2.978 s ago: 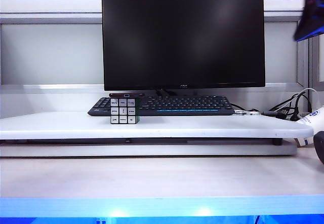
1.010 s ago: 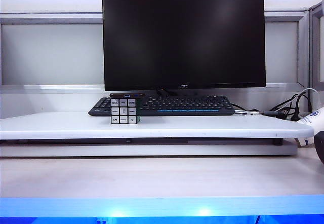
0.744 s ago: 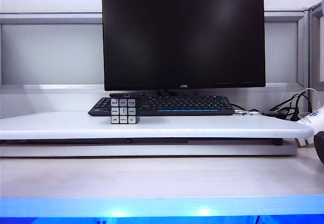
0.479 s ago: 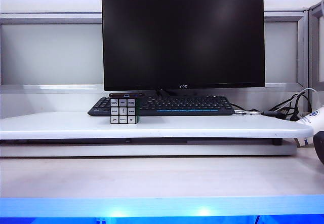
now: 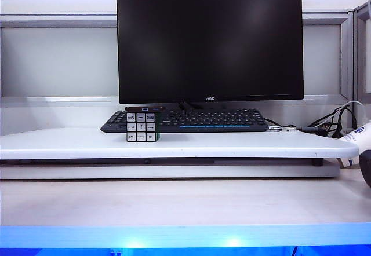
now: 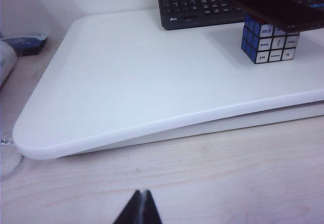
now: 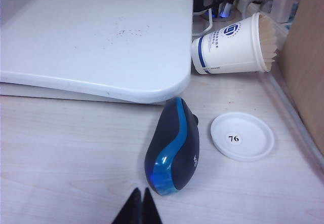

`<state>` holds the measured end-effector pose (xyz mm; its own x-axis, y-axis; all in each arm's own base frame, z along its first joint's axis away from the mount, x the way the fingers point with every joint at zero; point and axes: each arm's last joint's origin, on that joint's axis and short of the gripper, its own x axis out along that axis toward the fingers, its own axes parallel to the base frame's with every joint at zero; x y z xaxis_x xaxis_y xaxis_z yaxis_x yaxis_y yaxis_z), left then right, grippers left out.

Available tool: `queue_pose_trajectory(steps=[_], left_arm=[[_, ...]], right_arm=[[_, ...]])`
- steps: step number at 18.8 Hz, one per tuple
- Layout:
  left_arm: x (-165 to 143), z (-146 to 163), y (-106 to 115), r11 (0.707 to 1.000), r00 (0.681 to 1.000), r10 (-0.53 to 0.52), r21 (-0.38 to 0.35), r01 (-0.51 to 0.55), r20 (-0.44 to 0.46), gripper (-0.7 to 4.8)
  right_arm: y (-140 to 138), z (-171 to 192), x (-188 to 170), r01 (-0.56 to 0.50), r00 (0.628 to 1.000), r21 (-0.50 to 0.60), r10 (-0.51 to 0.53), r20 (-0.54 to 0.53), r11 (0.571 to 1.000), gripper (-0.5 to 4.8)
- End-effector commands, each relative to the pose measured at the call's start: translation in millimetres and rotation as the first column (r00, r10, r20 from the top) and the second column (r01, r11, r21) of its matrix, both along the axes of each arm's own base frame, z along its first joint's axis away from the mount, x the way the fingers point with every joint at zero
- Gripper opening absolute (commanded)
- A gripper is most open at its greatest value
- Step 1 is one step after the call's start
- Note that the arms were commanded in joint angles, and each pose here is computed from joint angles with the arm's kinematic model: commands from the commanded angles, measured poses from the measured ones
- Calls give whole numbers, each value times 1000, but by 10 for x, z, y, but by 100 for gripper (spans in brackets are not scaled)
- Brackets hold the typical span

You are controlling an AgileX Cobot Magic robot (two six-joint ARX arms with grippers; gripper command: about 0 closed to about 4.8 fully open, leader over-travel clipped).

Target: Put the phone on top of the Rubik's Cube.

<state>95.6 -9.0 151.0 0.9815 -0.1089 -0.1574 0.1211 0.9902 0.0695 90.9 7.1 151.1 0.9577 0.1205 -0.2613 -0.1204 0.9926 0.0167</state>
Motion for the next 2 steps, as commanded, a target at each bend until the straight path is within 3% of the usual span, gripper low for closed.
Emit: queue_pose_trajectory(steps=[1, 2], left_arm=[[-2, -27, 1, 1000, 1000, 2, -1, -2, -23, -5], [-2, -27, 1, 1000, 1000, 2, -1, -2, -23, -5]], right_arm=[[-1, -3, -1, 3, 1000, 4, -3, 1, 1000, -5], [-1, -3, -1, 3, 1000, 4, -3, 1, 1000, -5]])
